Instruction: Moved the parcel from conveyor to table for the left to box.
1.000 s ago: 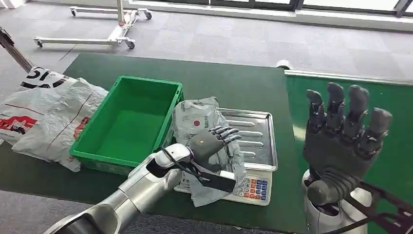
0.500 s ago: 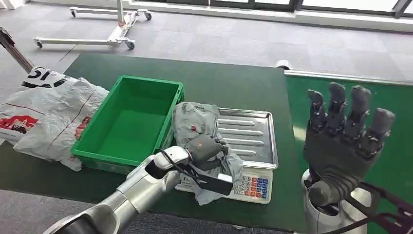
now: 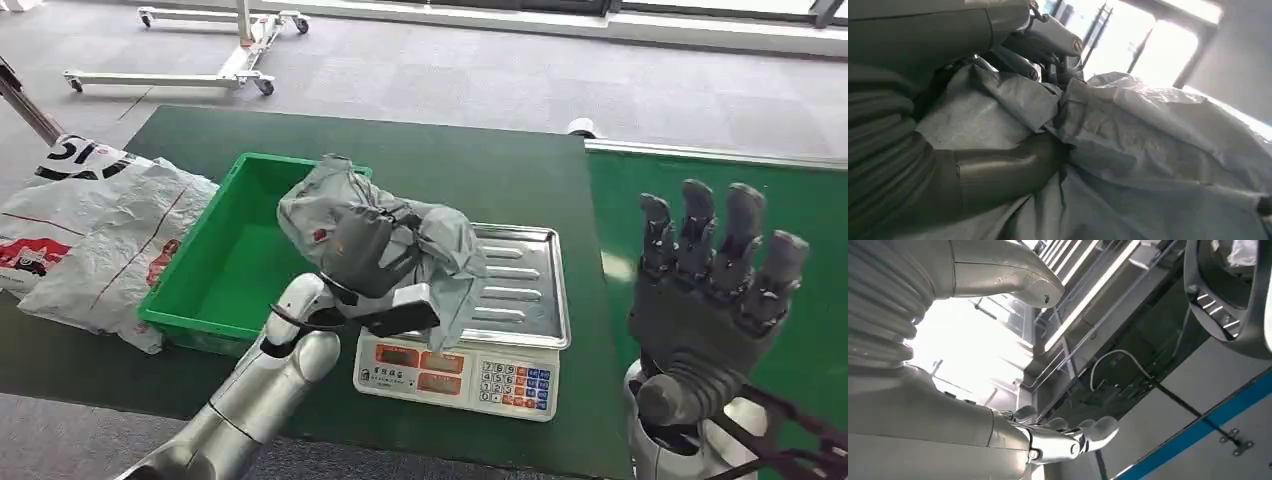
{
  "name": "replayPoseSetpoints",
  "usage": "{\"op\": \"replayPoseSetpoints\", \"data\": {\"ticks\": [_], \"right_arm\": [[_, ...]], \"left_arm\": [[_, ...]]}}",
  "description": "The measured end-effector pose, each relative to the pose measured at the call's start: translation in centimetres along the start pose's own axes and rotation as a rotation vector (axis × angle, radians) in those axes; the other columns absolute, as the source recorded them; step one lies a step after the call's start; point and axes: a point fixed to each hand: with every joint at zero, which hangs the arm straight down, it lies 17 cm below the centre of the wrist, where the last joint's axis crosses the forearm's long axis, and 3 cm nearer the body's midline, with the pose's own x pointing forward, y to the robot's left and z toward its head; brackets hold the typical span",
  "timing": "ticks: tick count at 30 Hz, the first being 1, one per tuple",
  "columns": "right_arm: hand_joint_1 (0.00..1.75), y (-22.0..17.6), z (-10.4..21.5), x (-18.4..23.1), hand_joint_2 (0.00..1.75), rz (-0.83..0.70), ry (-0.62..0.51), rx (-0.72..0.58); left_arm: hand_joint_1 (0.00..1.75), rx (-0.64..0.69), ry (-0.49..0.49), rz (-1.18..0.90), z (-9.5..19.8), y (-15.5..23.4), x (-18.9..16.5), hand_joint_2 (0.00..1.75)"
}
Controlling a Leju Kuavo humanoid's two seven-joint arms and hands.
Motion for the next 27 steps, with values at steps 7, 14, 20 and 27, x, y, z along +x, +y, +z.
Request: {"op": "replayPoseSetpoints", "data": {"ticks": [7,14,20,27], "right_arm": [[0.0,0.1,0.1,0.2,1.75,0.002,0.002,-0.002],[0.0,0.0,0.1,0.1,1.75,0.005,0.001,-0.01],[0.0,-0.3,0.2,0.1,1.75,0.013,0.003,-0.027],[0.0,0.1,0.2,0.1,1.75,-0.005,0.002,-0.014]], "left_arm": [[1.75,0.141,0.002,0.004,-0.1,5.2,0.1,1.75],[1.75,0.277,-0.011,0.08,0.6,8.8,0.4,1.75],[1.75,0.443,0.098,-0.027,2.1,13.7,-2.4,1.75],[1.75,0.203,0.44,-0.574,2.5,10.6,-11.1,1.75]]}}
